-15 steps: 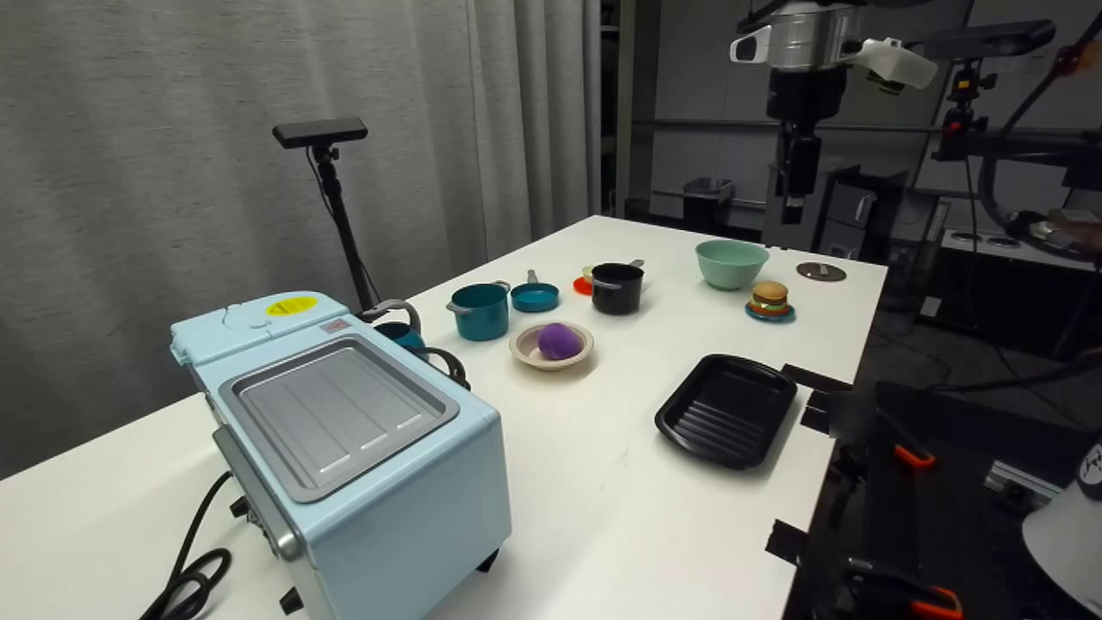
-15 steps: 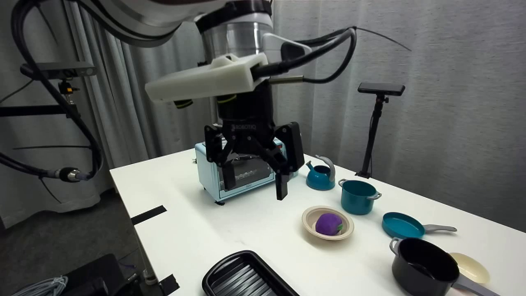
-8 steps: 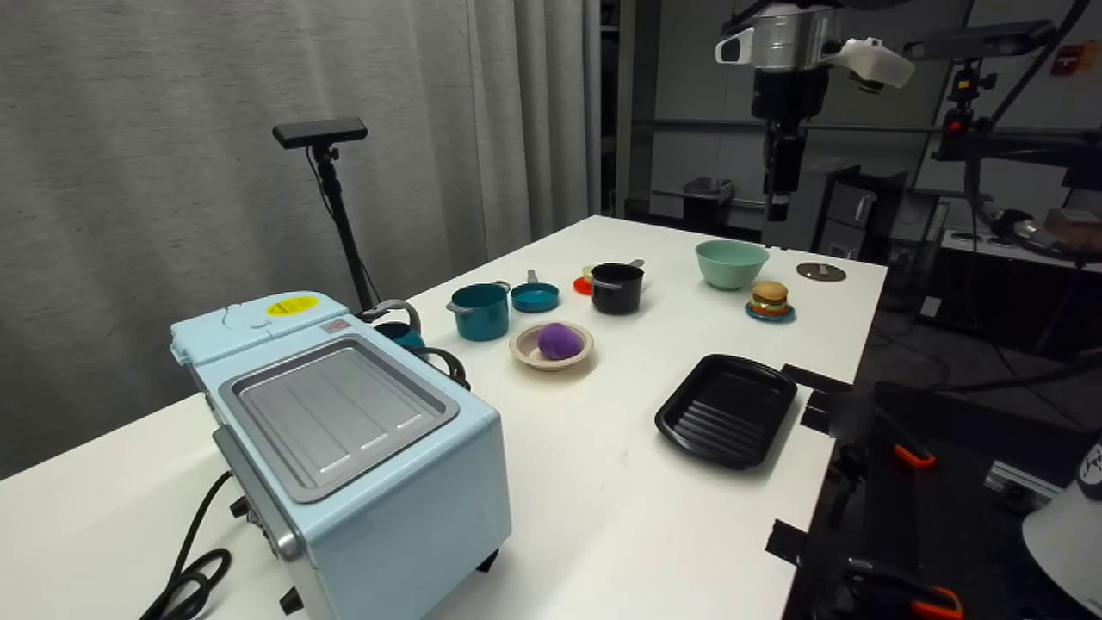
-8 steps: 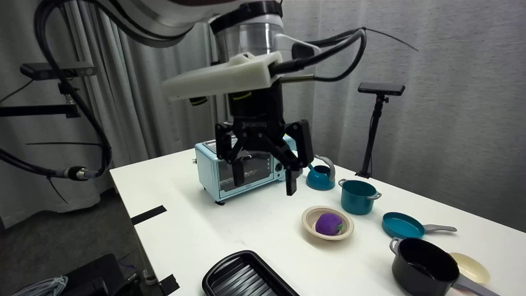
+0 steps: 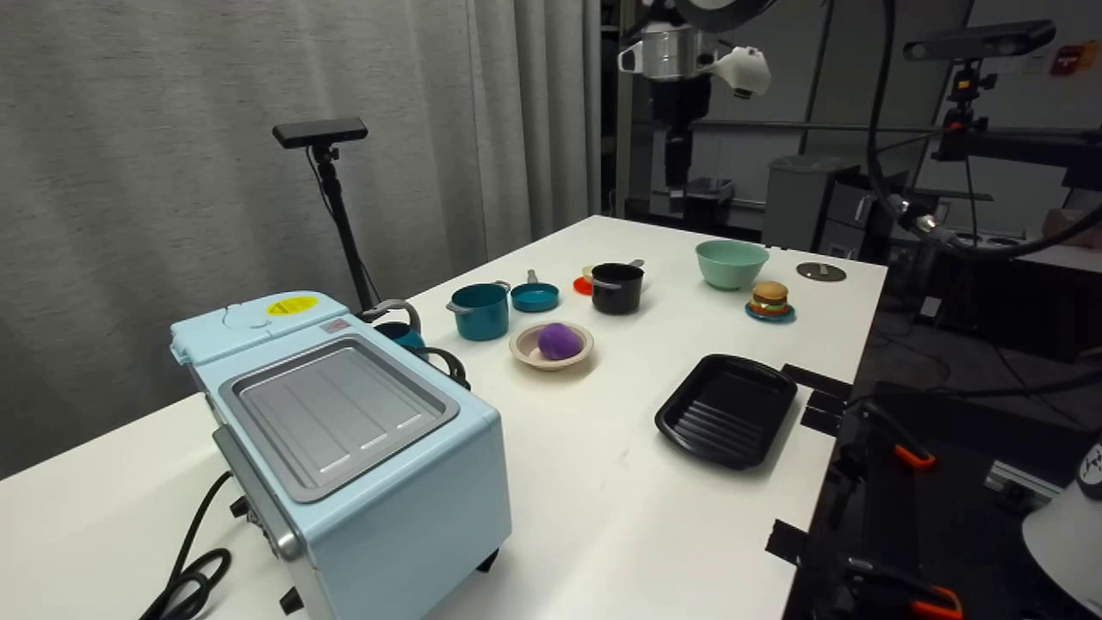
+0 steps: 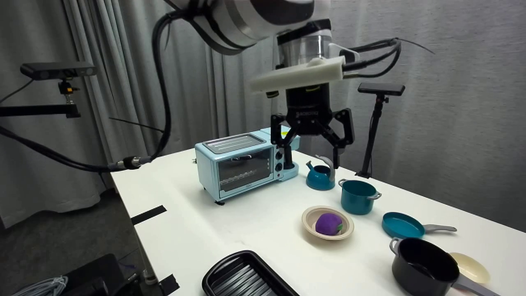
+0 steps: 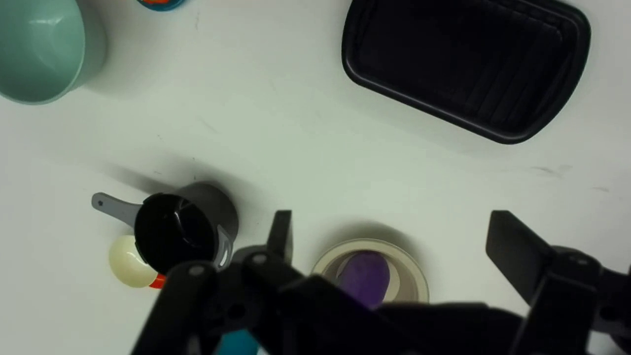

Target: Pick the purple object in the bowl and put it on the table

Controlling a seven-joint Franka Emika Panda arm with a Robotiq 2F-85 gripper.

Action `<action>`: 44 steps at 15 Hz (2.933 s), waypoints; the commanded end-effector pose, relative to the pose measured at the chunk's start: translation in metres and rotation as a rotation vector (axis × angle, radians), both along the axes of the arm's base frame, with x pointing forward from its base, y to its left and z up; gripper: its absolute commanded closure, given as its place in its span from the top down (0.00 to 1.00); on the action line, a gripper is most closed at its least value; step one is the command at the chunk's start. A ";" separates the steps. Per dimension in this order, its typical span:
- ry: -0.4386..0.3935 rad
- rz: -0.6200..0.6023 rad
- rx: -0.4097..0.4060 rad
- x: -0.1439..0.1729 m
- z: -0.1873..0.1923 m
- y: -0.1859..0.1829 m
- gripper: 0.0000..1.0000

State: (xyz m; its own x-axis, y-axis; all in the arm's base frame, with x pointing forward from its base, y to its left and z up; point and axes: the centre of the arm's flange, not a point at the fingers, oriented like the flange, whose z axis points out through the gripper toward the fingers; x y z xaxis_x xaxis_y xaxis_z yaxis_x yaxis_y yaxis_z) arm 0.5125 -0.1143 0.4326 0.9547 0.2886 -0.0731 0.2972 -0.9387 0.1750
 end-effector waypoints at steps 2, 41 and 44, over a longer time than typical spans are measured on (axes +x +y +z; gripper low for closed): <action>0.020 0.057 0.013 0.091 -0.050 0.012 1.00; 0.013 -0.066 -0.045 0.209 -0.128 0.024 0.05; 0.006 -0.083 -0.028 0.184 -0.115 0.015 0.05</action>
State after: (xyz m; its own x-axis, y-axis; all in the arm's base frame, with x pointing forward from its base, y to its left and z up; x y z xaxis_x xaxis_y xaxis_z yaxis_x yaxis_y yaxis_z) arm 0.7374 -0.0913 0.3023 0.9741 0.2091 -0.0858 0.2238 -0.9455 0.2364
